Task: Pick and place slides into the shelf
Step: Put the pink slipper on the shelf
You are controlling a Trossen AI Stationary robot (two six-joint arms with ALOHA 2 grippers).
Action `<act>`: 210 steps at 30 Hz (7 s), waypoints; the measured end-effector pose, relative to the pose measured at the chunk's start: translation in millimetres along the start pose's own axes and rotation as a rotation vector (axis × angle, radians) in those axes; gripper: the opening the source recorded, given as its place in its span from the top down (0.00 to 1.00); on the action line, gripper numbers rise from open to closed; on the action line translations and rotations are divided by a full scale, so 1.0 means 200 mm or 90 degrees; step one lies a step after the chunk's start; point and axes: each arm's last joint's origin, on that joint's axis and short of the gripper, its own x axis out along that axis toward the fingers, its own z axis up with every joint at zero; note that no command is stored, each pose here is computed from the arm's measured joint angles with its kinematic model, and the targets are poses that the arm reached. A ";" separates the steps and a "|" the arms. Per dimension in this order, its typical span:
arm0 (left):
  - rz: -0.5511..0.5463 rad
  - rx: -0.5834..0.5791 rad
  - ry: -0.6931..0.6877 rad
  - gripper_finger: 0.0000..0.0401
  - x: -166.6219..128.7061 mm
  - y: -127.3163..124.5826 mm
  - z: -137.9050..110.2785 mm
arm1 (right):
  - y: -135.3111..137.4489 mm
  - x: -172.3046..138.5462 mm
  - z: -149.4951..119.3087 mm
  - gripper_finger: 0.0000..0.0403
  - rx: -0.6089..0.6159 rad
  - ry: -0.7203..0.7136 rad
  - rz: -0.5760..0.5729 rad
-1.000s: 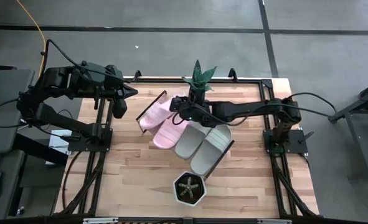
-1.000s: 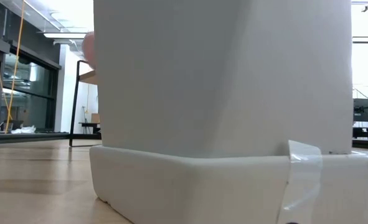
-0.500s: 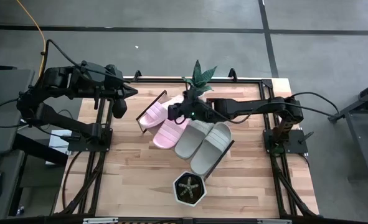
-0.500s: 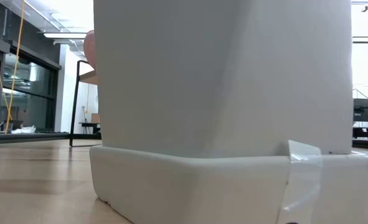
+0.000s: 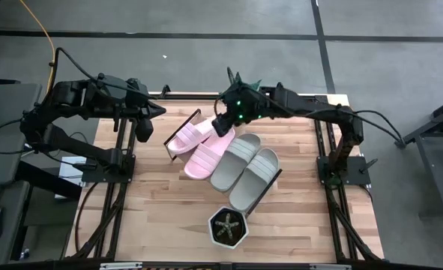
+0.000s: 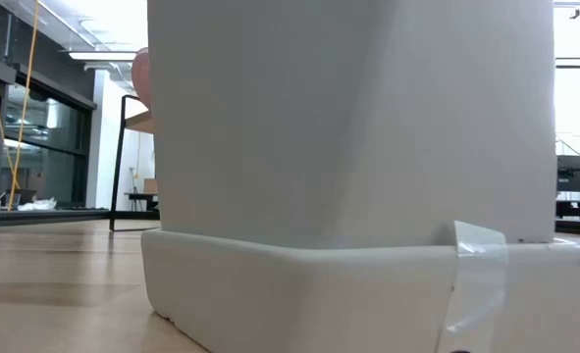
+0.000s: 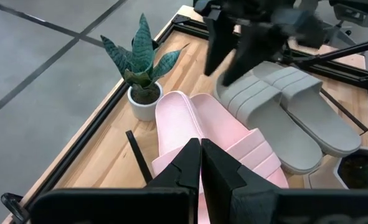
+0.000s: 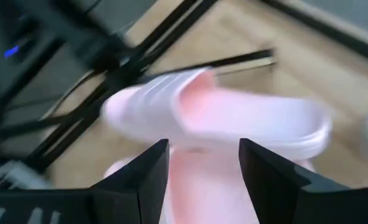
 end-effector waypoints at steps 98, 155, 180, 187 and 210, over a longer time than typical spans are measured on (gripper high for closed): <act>-0.037 0.302 0.202 0.99 0.30 -0.15 -0.32 | -0.13 -0.65 -0.03 0.55 -0.073 -0.105 -0.159; 0.042 0.511 0.194 0.60 0.57 -0.27 -0.47 | -0.10 -0.66 -0.09 0.55 -0.099 -0.091 -0.198; 0.128 0.531 0.204 0.62 0.71 -0.27 -0.58 | -0.08 -0.66 -0.11 0.55 -0.113 -0.087 -0.197; 0.184 0.522 0.187 0.63 0.71 -0.27 -0.57 | -0.09 -0.66 -0.11 0.55 -0.112 -0.089 -0.200; 0.200 0.561 0.187 0.98 0.71 -0.26 -0.57 | -0.09 -0.66 -0.10 0.55 -0.108 -0.098 -0.211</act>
